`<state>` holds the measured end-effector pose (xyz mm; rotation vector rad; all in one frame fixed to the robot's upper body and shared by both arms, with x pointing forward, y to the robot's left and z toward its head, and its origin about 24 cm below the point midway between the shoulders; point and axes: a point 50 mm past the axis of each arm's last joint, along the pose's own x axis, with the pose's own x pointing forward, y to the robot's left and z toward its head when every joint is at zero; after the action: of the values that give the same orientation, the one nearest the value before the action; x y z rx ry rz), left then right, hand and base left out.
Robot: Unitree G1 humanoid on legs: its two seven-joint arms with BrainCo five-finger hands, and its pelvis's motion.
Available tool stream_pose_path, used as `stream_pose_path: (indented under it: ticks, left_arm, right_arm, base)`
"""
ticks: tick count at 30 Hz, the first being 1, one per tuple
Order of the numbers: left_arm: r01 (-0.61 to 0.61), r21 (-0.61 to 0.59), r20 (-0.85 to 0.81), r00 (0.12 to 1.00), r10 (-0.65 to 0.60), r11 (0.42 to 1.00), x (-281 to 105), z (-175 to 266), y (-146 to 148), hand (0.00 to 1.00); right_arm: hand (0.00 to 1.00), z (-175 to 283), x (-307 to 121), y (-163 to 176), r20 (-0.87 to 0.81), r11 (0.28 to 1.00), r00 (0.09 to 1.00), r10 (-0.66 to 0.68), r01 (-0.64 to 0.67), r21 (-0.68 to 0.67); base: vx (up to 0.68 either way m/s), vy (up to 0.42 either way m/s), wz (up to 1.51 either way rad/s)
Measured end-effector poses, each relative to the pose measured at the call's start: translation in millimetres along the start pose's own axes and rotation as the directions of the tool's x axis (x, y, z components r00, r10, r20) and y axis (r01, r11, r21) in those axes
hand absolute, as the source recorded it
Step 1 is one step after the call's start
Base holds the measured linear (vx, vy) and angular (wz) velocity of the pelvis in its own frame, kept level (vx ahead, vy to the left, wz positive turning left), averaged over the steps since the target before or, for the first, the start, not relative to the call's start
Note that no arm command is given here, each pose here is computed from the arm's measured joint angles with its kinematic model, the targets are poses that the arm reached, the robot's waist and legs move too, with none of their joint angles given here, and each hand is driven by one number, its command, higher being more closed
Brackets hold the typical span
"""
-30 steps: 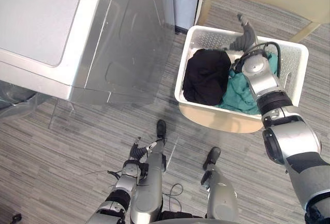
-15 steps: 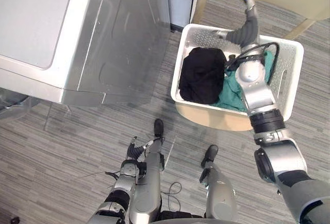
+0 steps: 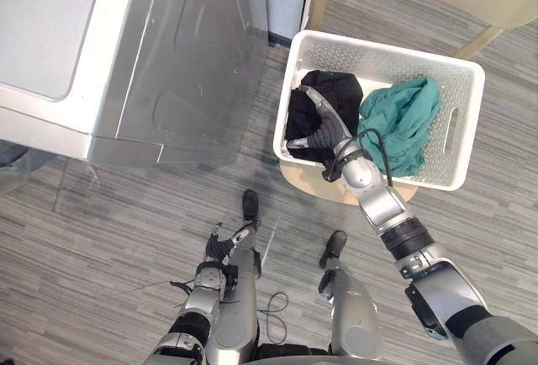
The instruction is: Pick up the laundry basket with both hands and put the clothes into the washing machine.
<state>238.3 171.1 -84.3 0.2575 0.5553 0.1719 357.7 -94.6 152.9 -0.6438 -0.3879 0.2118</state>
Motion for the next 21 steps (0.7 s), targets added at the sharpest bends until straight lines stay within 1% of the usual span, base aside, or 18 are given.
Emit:
stream_pose_path:
  ticks: [3,6,9,10,12,18,21]
  left_arm:
    - [-0.01,0.01,-0.002,1.0,0.01,1.0,0.4,-1.6,5.0,0.0]
    - [-0.011,0.011,0.0,1.0,0.011,1.0,0.3,-1.9,5.6,0.0]
    - [-0.012,0.011,0.003,1.0,0.012,1.0,0.4,-1.5,6.1,0.0]
    - [-0.015,0.013,0.002,1.0,0.015,1.0,0.6,-1.6,7.3,0.0]
    - [-0.019,0.011,0.003,1.0,0.019,1.0,0.7,-1.5,7.7,0.0]
    - [-0.026,-0.001,0.018,1.0,0.026,1.0,1.0,1.3,8.1,0.0]
    - [-0.021,-0.004,0.033,0.999,0.021,1.0,1.2,4.9,7.0,0.0]
  right_arm:
    - [0.0,-10.5,3.4,0.3,-0.041,1.0,0.999,0.017,-0.017,-0.021]
    - [0.0,-22.4,13.1,-11.5,-0.106,0.997,0.994,0.011,-0.018,-0.072]
    - [0.0,-26.8,24.1,-33.6,-0.149,0.992,0.988,-0.031,0.012,-0.129]
    - [0.0,-27.8,27.7,-46.2,-0.163,0.987,0.984,-0.068,0.043,-0.152]
    - [0.0,-30.5,27.9,-55.8,-0.175,0.984,0.979,-0.105,0.076,-0.161]
    - [0.0,-42.0,32.5,-81.7,-0.256,0.974,0.952,-0.167,0.12,-0.191]
    - [0.0,-48.7,34.8,-94.9,-0.313,0.968,0.925,-0.216,0.159,-0.196]
  base:
    - [0.0,0.0,0.0]
    - [-0.01,0.001,0.01]
    - [-0.01,0.001,0.05]
    - [0.0,-0.003,0.06]
    - [0.02,-0.004,0.08]
    - [0.01,-0.001,0.04]
    - [0.01,0.012,0.09]
